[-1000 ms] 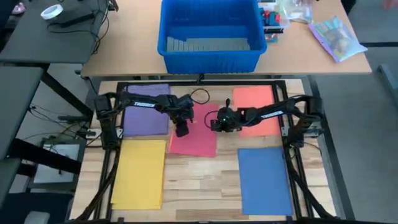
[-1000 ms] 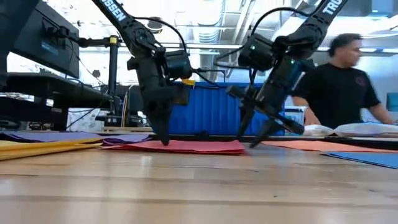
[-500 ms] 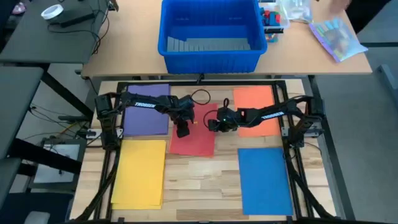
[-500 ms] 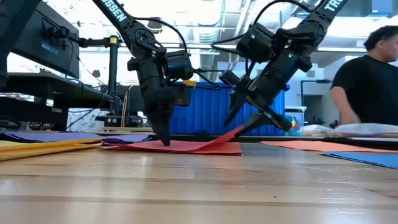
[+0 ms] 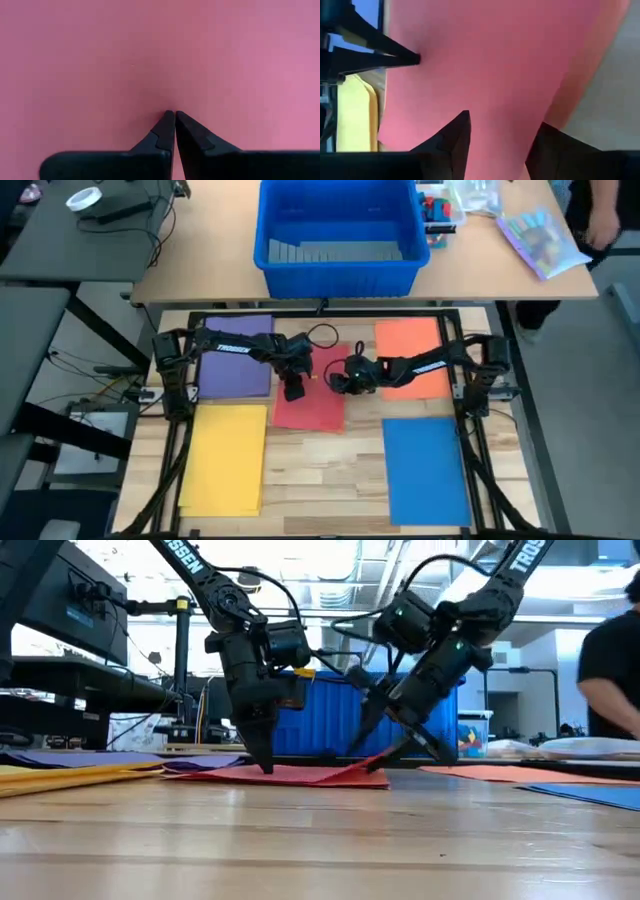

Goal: Organize paper
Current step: Prepare the pink colored paper

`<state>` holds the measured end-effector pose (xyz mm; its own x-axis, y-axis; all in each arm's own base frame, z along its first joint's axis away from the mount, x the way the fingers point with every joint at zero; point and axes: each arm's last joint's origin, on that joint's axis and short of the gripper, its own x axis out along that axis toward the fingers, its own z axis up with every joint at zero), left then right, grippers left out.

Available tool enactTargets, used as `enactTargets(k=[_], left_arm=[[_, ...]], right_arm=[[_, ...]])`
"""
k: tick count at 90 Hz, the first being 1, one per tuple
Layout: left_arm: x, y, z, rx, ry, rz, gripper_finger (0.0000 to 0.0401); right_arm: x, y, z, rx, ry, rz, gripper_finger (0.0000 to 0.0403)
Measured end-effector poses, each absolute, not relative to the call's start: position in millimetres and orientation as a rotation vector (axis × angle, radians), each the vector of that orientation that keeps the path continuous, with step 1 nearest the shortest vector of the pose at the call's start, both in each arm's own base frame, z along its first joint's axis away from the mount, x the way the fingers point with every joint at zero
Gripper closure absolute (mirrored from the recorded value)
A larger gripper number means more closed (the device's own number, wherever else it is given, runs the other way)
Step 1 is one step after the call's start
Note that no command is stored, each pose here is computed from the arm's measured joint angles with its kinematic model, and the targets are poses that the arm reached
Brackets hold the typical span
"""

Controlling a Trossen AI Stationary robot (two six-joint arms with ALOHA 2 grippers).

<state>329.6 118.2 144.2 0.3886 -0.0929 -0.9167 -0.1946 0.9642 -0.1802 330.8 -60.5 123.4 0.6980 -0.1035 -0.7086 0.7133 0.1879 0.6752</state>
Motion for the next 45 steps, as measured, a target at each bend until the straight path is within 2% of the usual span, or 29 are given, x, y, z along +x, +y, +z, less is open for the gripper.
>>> enactTargets(k=[6,15,18,28,45], left_arm=[[329,118,144,-0.282,1.177,0.068,0.0401],[326,117,148,-0.280,1.200,0.066,0.0401],[324,116,151,-0.272,1.214,0.062,0.0401],[322,118,176,-0.212,1.195,0.045,0.0401],[312,125,219,-0.156,1.149,0.127,0.0401]], right_arm=[[333,-61,125,1.256,0.572,-0.608,0.0296],[331,-60,130,1.190,0.591,-0.584,0.0373],[329,-60,135,1.161,0.594,-0.571,0.0387],[317,-63,158,1.093,0.601,-0.569,0.0398],[280,-82,200,0.950,0.565,-0.725,0.0402]])
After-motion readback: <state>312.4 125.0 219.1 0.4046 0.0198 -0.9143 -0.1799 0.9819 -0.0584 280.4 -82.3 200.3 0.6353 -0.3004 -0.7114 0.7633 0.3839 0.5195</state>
